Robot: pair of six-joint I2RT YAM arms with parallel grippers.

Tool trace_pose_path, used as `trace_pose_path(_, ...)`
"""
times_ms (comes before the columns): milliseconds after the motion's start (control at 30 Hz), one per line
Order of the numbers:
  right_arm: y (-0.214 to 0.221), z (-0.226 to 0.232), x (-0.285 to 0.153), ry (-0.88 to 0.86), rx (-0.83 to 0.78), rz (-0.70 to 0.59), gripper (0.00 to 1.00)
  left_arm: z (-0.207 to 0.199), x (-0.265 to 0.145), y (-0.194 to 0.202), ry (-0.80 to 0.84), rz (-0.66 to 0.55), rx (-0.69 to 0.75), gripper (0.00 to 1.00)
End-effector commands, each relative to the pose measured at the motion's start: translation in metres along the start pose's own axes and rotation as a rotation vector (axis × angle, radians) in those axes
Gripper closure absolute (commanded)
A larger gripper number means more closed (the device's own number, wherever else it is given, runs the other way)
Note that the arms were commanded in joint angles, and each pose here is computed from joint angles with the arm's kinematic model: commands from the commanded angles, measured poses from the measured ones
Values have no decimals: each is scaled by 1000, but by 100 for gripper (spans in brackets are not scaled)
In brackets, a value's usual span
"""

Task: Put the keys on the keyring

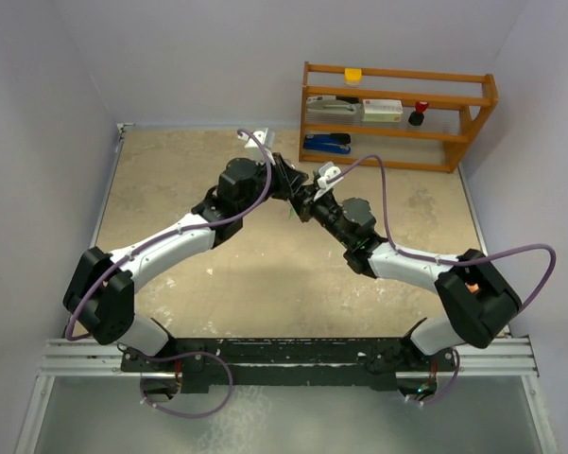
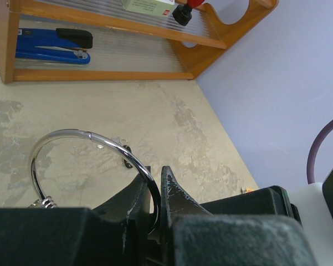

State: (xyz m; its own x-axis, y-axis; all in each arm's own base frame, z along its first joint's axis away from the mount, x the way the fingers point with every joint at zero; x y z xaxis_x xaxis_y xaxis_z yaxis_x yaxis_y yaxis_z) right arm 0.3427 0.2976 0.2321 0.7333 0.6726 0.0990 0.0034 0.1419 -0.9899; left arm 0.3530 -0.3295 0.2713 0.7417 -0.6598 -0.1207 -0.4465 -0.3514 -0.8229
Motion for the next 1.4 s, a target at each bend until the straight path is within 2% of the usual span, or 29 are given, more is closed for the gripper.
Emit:
trace_pose_path(0, -26, -8, 1, 57, 10, -115, 100, -24, 2, -30, 58, -79, 16, 96)
trace_pose_path(133, -27, -15, -3, 96, 5, -122, 100, -24, 1, -35, 52, -89, 24, 78)
trace_pose_path(267, -26, -24, -9, 134, -4, -122, 100, -21, -3, -40, 21, -102, 37, 70)
trace_pose_path(500, -34, -36, -25, 135, -36, -148, 100, -14, -34, -64, -52, -198, 49, 66)
trace_pose_path(633, -42, -43, -34, 67, -48, -165, 100, -3, -51, -67, -99, -248, 48, 61)
trace_pose_path(767, -52, -37, -41, -78, -32, -188, 100, 10, -51, -53, -120, -225, 46, 59)
trace_pose_path(1067, -67, -3, -49, -362, -14, -196, 100, 19, -33, -29, 18, -239, -107, 58)
trace_pose_path(1367, -71, 14, -53, -473, -5, -207, 100, 10, -33, -22, 111, -229, -164, 57)
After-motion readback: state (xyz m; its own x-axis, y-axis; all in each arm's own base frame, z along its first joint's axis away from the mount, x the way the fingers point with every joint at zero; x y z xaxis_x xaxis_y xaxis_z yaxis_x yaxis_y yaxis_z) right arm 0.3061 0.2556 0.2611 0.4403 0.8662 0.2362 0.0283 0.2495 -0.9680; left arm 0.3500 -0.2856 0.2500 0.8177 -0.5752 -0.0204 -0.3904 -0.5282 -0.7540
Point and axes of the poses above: each gripper's point midway between its finger pads, its own x axis out along the fingers, its own z axis along the line the jaws close on, y = z × x, the point moved 1 cm from there along -x, back along the fingers, and after that the axes turned 1 degree about x, right-handed, at the moved point
